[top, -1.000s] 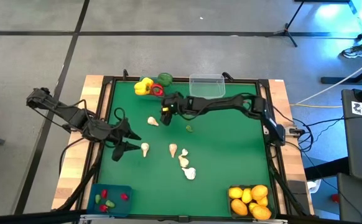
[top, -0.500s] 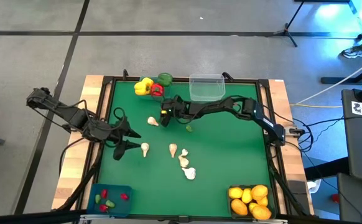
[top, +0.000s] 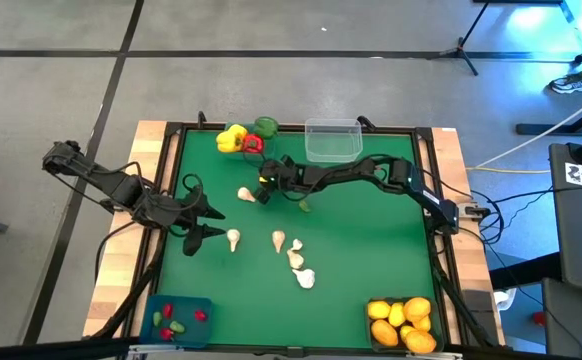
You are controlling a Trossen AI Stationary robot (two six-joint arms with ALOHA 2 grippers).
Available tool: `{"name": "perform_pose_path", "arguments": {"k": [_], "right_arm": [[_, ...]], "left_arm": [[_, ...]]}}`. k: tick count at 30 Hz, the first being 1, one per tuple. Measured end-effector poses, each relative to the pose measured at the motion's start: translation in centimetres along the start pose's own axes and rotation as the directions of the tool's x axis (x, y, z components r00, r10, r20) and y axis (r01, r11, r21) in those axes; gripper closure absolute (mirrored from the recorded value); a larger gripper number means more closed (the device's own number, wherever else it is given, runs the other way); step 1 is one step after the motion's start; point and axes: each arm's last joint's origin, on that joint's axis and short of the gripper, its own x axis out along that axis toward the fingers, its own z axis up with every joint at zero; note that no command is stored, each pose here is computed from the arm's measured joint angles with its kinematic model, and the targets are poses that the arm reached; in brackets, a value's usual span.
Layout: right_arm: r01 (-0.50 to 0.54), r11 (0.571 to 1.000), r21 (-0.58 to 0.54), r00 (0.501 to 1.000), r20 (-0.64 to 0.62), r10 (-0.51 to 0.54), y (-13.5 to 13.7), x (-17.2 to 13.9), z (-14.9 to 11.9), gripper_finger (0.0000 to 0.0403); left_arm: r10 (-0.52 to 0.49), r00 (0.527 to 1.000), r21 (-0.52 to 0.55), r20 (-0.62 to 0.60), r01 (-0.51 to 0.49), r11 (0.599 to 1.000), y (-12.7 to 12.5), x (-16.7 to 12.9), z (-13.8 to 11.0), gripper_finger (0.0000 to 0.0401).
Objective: Sort produce into baskets
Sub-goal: Put the red chili into pepper into the blue bin
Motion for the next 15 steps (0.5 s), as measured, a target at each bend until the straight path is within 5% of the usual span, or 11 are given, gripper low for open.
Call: {"name": "perform_pose_path", "arguments": {"k": [5, 15], "right_arm": [[-0.072, 0.997, 0.002, 0.997, -0.026, 0.072, 0.4, -0.4, 1.3, 0.0383], [-0.225, 0.965, -0.137, 0.969, 0.072, 0.236, 5.3, -5.9, 8.6, 0.0343]], "left_arm": [[0.0, 1.0, 0.0, 0.0, 0.0, 1.0, 0.0, 0.0, 0.0, 0.0193], [0.075, 0.997, 0.071, 0.006, -0.075, 0.995, 0.5, -0.3, -0.3, 0.0193]]}}
